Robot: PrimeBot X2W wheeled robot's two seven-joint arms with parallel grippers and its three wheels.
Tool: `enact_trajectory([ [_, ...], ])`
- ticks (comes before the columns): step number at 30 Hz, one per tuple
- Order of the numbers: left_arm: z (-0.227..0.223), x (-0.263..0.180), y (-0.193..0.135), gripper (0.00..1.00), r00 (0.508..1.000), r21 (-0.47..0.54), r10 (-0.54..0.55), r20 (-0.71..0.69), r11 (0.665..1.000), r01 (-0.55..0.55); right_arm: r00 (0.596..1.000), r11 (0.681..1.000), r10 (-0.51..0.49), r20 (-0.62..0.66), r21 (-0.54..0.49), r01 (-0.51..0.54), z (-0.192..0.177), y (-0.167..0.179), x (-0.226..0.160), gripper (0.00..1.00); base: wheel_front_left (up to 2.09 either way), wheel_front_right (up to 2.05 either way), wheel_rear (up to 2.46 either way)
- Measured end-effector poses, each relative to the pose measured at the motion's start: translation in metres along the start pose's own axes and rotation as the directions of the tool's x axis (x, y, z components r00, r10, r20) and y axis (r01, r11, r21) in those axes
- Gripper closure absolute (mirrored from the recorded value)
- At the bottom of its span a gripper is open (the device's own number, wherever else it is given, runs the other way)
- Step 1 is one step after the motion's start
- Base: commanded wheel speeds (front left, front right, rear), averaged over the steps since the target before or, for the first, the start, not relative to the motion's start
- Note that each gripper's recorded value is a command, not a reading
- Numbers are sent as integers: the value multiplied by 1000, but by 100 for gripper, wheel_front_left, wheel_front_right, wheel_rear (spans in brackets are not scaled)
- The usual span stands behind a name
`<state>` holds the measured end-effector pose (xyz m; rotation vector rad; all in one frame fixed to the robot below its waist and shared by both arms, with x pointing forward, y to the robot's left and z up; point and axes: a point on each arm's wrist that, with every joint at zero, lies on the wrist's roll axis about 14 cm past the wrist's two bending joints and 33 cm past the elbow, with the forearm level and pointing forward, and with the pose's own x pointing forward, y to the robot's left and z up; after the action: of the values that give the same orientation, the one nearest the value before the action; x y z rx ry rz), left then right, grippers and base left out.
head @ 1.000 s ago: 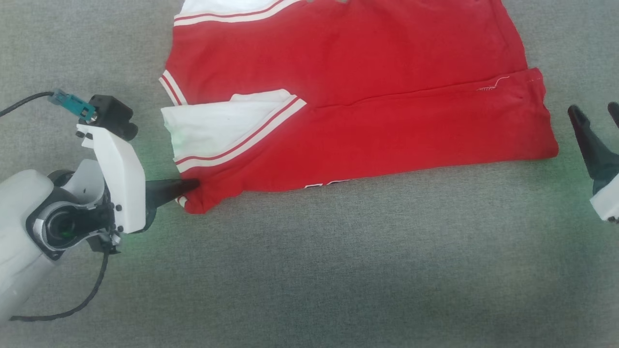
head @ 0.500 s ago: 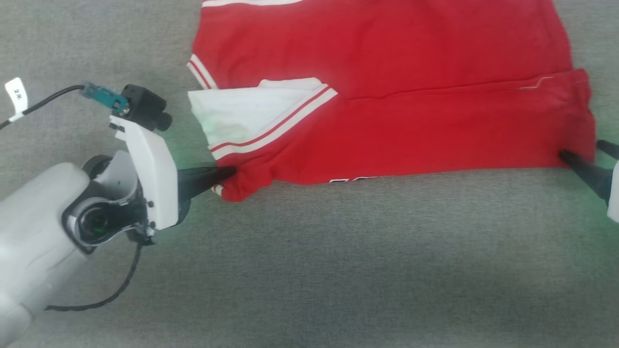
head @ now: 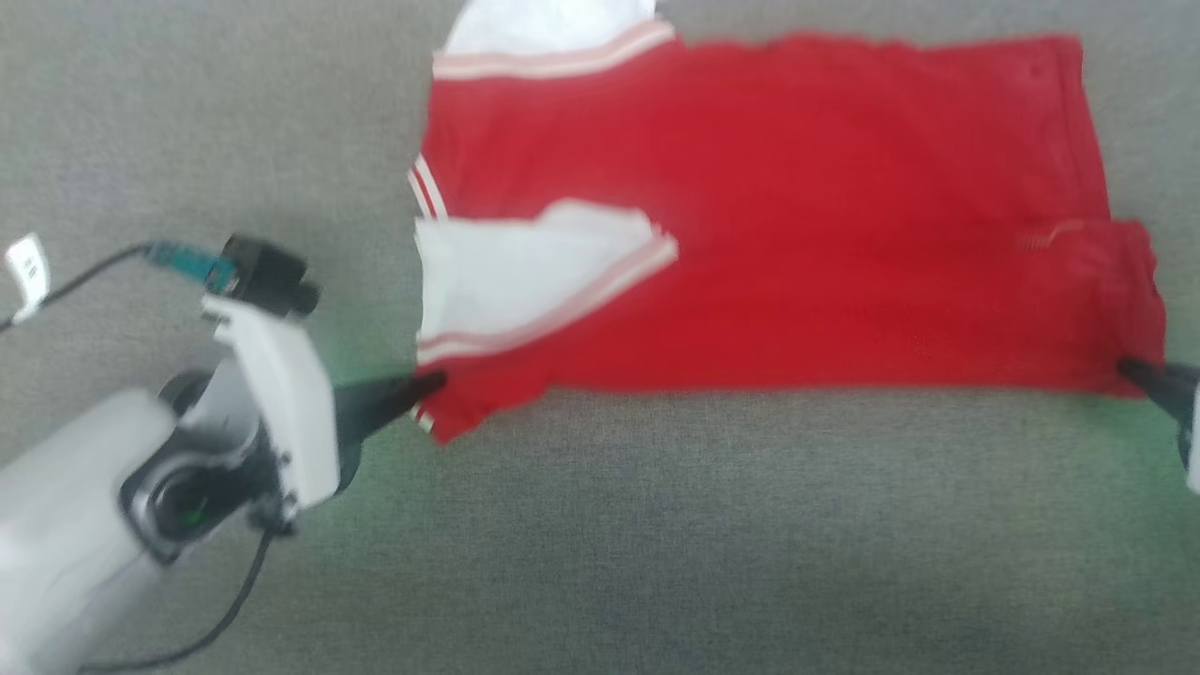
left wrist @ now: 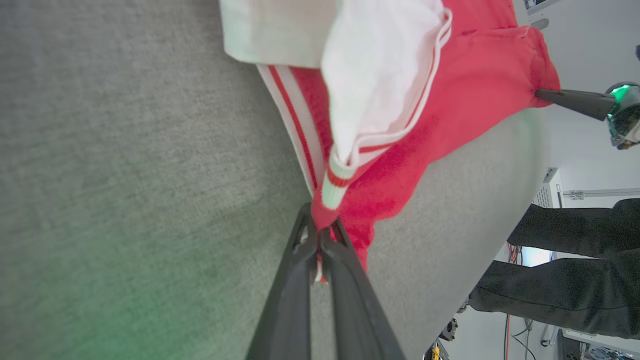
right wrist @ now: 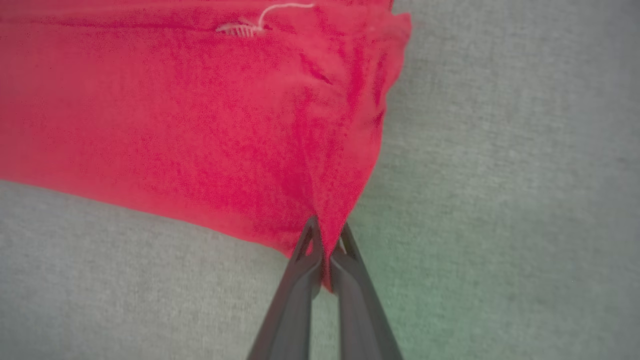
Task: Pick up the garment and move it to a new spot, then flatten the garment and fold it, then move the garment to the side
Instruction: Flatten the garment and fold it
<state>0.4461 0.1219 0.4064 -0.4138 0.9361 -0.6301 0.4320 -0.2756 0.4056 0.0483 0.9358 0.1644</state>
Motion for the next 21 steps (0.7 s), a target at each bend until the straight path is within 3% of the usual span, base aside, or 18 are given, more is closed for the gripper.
enact_trajectory([
  [9,-40,-41,-16,100,1000,9,-22,0,1000,22,1000,1000,-10,-20,21,10,-41,0,-39,100,0,0,0],
  [10,-43,-43,-17,96,1000,5,-22,3,1000,22,1000,1000,-11,-18,28,12,-44,1,-41,100,0,0,0],
  [11,-45,-44,-18,86,1000,3,-25,5,1000,25,1000,999,-11,-11,38,12,-45,1,-42,100,0,0,0],
  [12,-46,-45,-18,65,1000,2,-20,11,1000,20,1000,999,-12,1,41,12,-45,2,-43,68,0,0,0],
  [13,-46,-45,-18,53,1000,2,-14,19,1000,14,1000,999,-15,19,41,14,-43,3,-44,27,0,0,0],
  [14,-45,-45,-17,16,1000,5,-7,29,1000,7,999,999,-20,46,43,18,-40,3,-45,0,0,0,0],
  [15,-42,-44,-17,2,999,10,-3,41,1000,3,997,999,-27,73,43,24,-35,2,-46,0,0,0,0],
  [19,-22,-45,-12,0,993,21,21,119,1000,-23,971,997,-67,229,42,59,-10,-2,-55,0,0,0,0],
  [21,-5,-48,-5,0,982,40,51,180,997,-60,936,996,-89,340,26,85,11,-4,-62,0,0,0,0],
])
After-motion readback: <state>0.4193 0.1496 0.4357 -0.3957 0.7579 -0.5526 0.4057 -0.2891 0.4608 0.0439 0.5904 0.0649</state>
